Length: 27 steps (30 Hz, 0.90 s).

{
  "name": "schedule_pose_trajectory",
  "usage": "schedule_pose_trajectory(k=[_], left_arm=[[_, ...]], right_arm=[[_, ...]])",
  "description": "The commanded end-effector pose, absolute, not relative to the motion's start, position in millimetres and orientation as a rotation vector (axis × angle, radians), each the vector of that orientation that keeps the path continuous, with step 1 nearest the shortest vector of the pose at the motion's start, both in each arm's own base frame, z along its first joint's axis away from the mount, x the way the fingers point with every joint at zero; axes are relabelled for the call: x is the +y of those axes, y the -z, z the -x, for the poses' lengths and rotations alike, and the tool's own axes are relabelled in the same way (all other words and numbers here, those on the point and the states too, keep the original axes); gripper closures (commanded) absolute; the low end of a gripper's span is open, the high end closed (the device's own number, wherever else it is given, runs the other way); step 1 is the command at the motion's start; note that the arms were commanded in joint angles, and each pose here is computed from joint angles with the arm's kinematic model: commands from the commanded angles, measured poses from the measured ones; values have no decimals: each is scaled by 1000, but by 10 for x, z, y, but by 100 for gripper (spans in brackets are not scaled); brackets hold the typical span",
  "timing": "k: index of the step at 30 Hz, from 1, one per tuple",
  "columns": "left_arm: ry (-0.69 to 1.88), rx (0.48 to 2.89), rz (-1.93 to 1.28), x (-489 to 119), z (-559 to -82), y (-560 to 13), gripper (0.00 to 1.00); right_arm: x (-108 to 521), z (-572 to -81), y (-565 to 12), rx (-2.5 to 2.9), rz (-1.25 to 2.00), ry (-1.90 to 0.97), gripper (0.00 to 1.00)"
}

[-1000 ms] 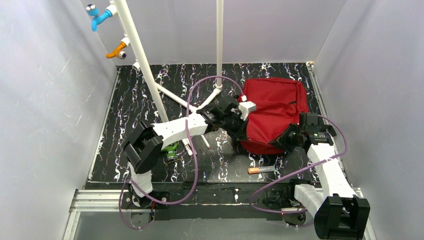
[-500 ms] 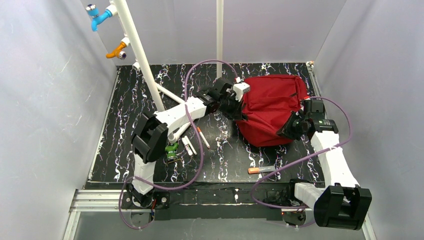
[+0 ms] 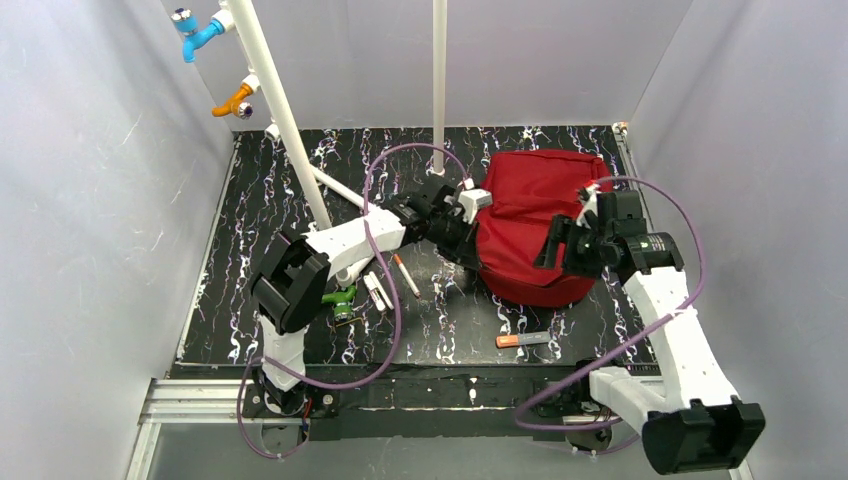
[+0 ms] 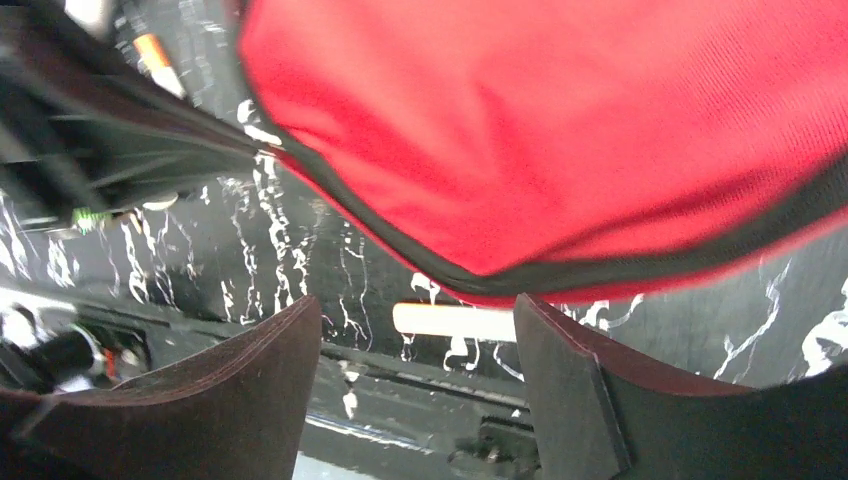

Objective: Pack the student bag
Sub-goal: Zip the student bag at the center of the board.

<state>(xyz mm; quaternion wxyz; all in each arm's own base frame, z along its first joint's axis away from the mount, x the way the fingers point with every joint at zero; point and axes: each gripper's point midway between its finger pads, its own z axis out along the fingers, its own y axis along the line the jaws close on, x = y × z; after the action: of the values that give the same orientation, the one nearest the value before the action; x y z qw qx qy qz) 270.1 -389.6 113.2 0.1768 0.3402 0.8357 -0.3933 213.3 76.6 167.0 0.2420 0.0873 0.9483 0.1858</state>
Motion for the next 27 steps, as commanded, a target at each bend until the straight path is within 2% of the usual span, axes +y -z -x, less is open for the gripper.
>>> schedule_pose_trajectory(k=[1, 3, 6, 9, 11, 13, 16, 18, 21, 27], left_arm=[[1265, 2265, -1020, -4064, -2349, -1522, 100], [1251, 2282, -1026, -4051, -2348, -1490, 100], [1238, 2278, -1039, -4048, -2356, -1510, 100], [1215, 2269, -1042, -4008, -2379, -1537, 100], [1208, 2273, -1030, -3968, -2395, -1533, 100], [1226, 2281, -1024, -3945, -2385, -1510, 100], [1248, 2297, -1012, -3934, -2392, -1493, 100], [1262, 2295, -1000, -3930, -2399, -1518, 100], [1285, 2278, -989, -3939, -2397, -1565, 100], [1308, 2274, -985, -3952, -2388, -1594, 100]], right_arm=[[1105, -2203, -2121, 2449, 214, -456, 20], [1375, -2189, -2065, 2456, 423, -414, 19], [1657, -2243, -2001, 2332, 719, -149, 15], [1651, -2391, -1943, 2178, 817, 1, 14], [1694, -2423, -1928, 2083, 884, -18, 14], [1912, -2286, -1810, 1942, 1124, -147, 16], [1880, -2339, -1735, 1859, 1141, -96, 11], [1881, -2311, -1606, 1851, 1216, -87, 12], [1884, -2334, -1462, 1850, 1307, -46, 19], [1932, -2440, -1236, 1801, 1361, 1, 42]])
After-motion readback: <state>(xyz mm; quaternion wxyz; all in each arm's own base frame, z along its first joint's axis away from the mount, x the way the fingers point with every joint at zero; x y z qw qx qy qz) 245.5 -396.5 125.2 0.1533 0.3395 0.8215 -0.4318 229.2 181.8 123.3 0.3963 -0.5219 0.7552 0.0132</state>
